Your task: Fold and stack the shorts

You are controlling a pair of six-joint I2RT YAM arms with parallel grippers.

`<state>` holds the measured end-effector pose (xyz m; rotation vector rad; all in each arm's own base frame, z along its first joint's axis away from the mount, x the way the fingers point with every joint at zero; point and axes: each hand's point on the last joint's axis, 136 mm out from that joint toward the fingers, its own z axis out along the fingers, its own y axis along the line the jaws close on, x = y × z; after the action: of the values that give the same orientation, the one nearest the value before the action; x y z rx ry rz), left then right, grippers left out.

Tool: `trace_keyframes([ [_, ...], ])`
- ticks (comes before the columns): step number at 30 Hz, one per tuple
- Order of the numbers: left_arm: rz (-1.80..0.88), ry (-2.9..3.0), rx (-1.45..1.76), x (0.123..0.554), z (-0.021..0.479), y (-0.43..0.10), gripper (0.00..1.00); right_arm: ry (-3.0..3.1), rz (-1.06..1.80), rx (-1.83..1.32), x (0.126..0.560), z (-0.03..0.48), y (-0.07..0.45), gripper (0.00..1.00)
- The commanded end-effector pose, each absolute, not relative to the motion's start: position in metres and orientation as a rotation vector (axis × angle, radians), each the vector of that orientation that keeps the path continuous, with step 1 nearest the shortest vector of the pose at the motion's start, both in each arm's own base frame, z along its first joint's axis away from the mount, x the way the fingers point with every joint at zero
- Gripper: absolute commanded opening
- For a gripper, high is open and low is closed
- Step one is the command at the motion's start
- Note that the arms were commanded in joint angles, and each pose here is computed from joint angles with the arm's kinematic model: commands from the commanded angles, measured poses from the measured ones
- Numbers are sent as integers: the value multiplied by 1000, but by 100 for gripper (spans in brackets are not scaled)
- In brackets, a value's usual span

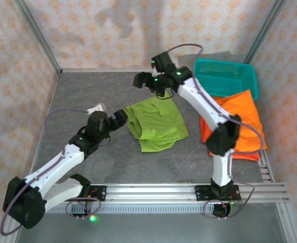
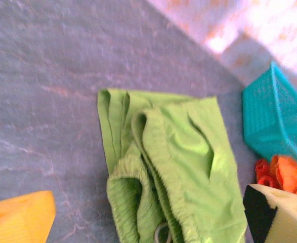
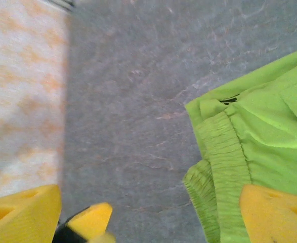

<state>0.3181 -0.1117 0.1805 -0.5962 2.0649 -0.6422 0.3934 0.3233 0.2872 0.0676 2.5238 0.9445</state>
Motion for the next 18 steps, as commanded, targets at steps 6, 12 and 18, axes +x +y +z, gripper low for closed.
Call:
trace_keyframes([
  [6, -759, 2052, -686, 341, 200, -100, 100, 2554, 1251, 264, 354, 216, 341, 75],
  [12, -792, 2044, -706, 354, 200, -100, 100, 2713, 1184, 305, 324, 146, 360, 56],
  [18, -811, 2091, -729, 358, 187, -101, 100, 2875, 1120, 528, 305, 49, 353, 27],
])
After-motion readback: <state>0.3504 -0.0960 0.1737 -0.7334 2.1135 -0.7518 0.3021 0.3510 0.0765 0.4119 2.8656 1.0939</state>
